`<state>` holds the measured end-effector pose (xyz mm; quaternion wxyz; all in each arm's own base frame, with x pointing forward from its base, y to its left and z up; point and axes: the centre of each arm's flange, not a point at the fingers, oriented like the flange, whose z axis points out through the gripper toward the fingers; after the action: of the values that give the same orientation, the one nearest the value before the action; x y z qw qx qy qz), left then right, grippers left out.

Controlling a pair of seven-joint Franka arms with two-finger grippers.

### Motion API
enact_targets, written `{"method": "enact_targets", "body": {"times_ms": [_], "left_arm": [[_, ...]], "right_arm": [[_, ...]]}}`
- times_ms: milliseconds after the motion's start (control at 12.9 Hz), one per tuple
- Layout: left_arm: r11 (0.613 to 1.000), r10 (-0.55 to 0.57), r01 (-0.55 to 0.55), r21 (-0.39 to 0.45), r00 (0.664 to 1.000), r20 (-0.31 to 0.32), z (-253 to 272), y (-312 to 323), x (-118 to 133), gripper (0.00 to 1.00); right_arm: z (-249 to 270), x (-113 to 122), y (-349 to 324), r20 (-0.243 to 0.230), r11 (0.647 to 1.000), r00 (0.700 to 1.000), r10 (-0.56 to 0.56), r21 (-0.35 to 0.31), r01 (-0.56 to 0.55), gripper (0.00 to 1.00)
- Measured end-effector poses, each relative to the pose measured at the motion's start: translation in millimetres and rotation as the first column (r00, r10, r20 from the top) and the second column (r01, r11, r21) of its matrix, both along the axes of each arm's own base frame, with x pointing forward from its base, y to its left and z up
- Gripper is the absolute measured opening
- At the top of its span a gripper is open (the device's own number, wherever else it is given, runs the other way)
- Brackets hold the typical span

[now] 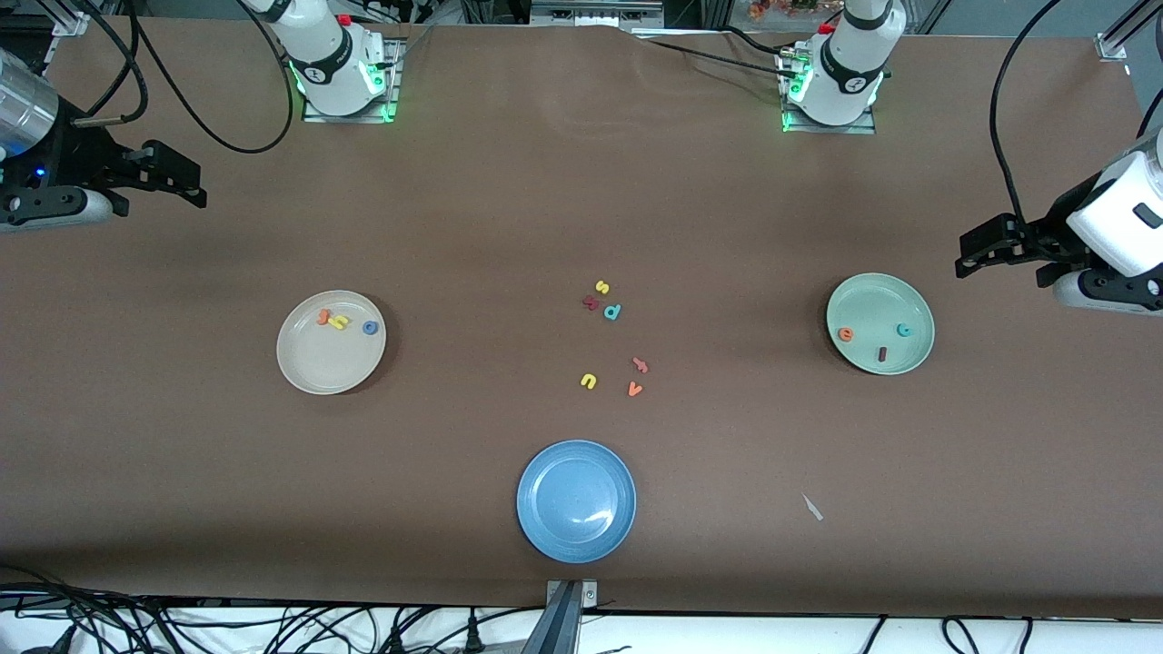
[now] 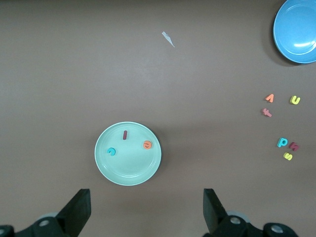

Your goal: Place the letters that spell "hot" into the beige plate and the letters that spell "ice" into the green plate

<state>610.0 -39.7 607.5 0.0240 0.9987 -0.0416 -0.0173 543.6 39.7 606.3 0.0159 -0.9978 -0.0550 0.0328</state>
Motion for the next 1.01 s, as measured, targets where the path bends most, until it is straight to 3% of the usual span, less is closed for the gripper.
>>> {"method": "enact_targets", "body": {"times_ms": [1009], "left_arm": [[1.000,0.011,-0.011,0.000,0.999,0.038,-6.0,6.7,11.2,1.00]], "right_arm": [[-4.1,2.5,-4.0,-0.007,1.000,1.000,-0.005,-0.009,0.005,1.00]]}}
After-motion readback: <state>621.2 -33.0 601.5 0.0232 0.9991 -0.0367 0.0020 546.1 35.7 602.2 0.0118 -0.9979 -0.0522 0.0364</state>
